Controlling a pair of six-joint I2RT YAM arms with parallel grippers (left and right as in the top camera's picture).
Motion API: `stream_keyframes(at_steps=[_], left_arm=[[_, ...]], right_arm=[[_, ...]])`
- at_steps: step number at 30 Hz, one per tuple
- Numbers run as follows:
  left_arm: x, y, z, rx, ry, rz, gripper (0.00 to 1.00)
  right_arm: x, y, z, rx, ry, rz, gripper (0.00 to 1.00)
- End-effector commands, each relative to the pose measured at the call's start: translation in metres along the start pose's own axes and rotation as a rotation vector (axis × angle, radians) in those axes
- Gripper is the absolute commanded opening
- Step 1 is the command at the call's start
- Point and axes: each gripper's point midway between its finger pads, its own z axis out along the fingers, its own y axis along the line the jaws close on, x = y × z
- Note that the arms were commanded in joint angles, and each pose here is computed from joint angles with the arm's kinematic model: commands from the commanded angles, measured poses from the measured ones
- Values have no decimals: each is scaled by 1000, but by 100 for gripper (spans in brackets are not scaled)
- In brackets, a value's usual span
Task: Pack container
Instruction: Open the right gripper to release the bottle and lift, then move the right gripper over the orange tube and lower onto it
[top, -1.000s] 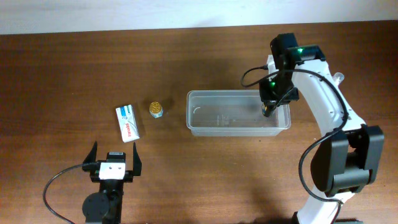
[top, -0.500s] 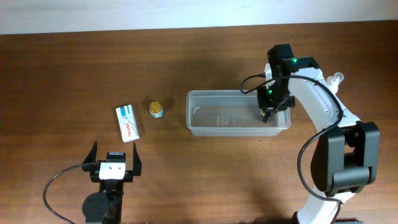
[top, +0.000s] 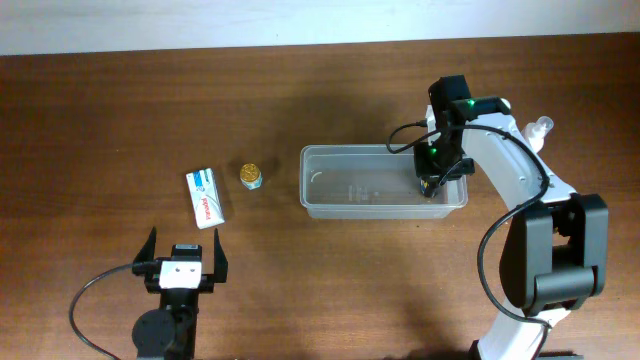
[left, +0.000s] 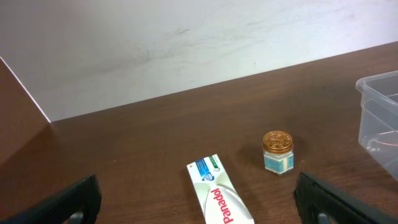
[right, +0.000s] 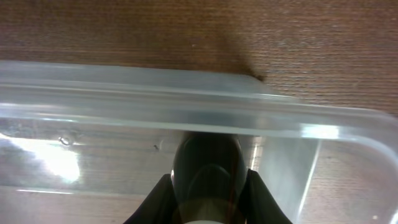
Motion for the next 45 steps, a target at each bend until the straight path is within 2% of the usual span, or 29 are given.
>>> stream_keyframes(at_steps=[1,3,5,14,17,22,29,33,40,42,45], left_arm=[[1,-1,0,4,-1,12,99],[1,-1,0,4,-1,12,99],[1,-1,0,4,-1,11,99],[1,-1,0,4,-1,12,99],[1,-1,0,4,-1,12,99],[1,-1,0,4,-1,11,99],[1,-1,0,4,-1,12,99],[1,-1,0,4,-1,12,99],[1,-1,0,4,-1,12,99],[1,-1,0,4,-1,12,99],[1,-1,0,4,-1,12,99]], right_arm=[[-1,-6,-4,40,-17,5,21],[-1,-6,-4,40,-16,5,22],[-1,-6,-4,40,-16,5,29],[-2,-6,-4,43,-19,5,31],[-4,-6,-6,43,-25,5,36],[-12,-5,-18,41,-45,5,37],[-29,-11,-60,83,-90,3,39],[-44,-20,-115,138,-156,-17,43],[-59,-56,-187,188,-284,45,63],[-63,-74,-198,187,-315,91,80],[-65,-94,-199,165,-331,140,99]])
